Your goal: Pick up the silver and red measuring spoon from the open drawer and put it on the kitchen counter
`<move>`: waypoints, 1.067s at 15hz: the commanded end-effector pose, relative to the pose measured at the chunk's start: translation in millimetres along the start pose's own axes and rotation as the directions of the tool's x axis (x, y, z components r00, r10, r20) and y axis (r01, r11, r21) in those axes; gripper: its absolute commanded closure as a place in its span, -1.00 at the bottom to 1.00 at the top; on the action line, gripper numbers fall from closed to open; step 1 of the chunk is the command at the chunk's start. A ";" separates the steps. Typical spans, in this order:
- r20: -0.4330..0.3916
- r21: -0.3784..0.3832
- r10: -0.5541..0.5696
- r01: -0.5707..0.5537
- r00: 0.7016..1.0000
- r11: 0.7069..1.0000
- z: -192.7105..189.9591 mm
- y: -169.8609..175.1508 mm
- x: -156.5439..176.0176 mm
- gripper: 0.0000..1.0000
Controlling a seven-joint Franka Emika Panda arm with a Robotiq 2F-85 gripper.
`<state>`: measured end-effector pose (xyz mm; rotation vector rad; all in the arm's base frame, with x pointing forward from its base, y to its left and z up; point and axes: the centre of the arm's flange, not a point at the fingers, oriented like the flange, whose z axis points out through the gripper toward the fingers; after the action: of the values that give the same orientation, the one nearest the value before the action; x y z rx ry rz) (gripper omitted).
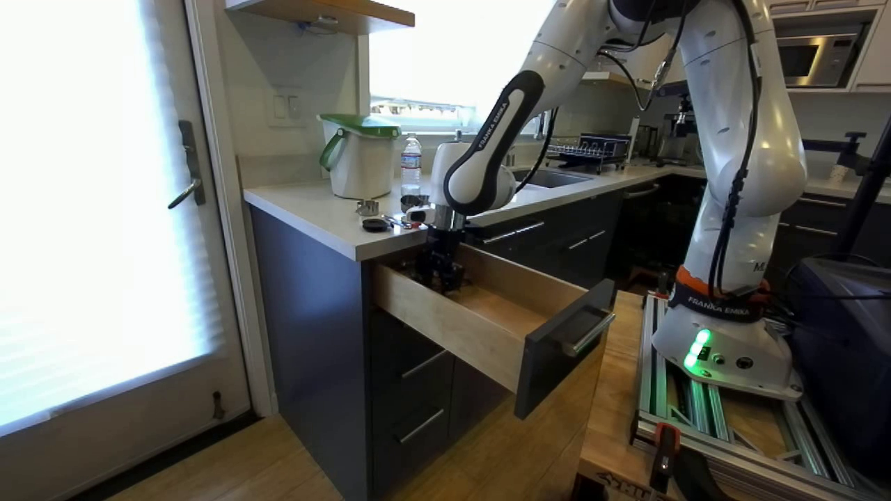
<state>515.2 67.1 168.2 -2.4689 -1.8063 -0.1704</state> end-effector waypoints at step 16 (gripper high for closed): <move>0.038 0.015 0.080 -0.081 0.996 0.997 7.6 -30.7 -28.1 -0.42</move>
<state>492.4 54.4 159.5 -2.5378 -1.7276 -0.1403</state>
